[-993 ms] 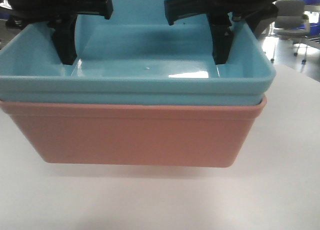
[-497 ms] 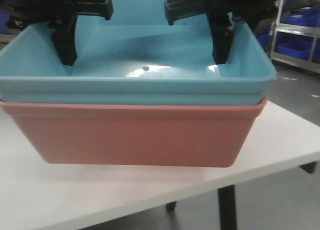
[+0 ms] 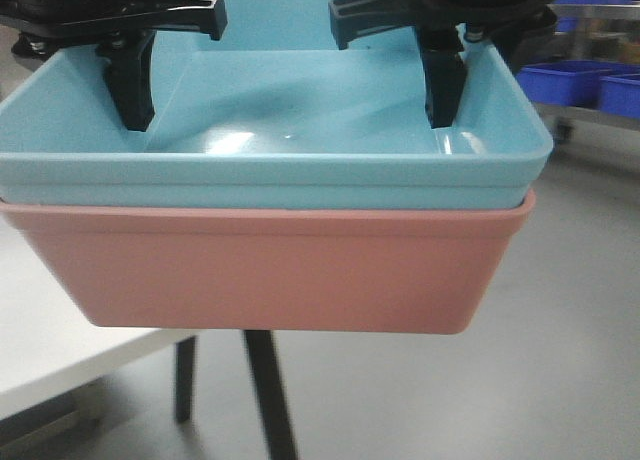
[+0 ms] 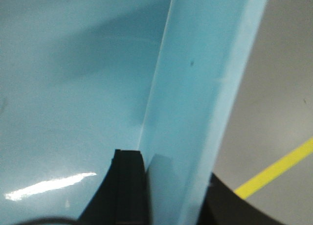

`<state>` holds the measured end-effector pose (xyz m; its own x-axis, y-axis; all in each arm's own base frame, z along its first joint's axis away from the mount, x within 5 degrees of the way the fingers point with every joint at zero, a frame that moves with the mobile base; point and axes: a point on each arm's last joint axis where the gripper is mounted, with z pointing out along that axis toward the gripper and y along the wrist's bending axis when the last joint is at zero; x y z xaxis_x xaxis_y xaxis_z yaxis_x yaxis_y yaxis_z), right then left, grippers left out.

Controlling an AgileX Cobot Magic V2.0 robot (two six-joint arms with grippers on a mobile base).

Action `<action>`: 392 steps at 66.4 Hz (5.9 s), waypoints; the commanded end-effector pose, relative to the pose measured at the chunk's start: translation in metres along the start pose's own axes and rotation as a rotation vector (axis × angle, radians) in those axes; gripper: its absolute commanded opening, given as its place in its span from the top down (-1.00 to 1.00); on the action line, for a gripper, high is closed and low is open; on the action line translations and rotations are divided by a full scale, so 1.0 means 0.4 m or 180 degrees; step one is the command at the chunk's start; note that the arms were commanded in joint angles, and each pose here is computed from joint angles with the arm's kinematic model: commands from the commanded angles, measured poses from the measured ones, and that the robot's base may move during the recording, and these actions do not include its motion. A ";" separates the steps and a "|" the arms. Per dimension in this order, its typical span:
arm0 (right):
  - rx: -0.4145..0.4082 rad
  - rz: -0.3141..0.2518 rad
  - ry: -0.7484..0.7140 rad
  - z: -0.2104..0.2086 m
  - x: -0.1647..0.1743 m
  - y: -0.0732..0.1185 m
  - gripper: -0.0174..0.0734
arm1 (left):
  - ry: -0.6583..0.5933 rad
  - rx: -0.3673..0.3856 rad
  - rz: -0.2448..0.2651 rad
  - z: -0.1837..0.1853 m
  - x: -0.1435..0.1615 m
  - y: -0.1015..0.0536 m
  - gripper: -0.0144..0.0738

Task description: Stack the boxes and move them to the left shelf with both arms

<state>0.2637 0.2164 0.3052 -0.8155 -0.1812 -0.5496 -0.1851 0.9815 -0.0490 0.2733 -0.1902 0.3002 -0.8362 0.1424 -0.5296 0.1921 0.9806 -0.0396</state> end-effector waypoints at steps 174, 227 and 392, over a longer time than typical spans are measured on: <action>-0.0703 0.0065 -0.0683 -0.086 -0.053 0.047 0.49 | -0.0621 0.0794 -0.0189 -0.070 -0.045 -0.077 0.70; -0.0618 0.0062 -0.0590 -0.083 -0.047 0.041 0.49 | -0.0602 0.0780 -0.0190 -0.063 -0.046 -0.077 0.70; -0.0562 0.0053 -0.0539 -0.080 -0.043 0.038 0.49 | -0.0573 0.0776 -0.0185 -0.054 -0.044 -0.081 0.70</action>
<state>0.2614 0.2115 0.3036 -0.8374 -0.1811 -0.5156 -0.1589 0.9834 -0.0874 0.2752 -0.1980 0.2914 -0.8477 0.1389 -0.5120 0.1979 0.9782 -0.0624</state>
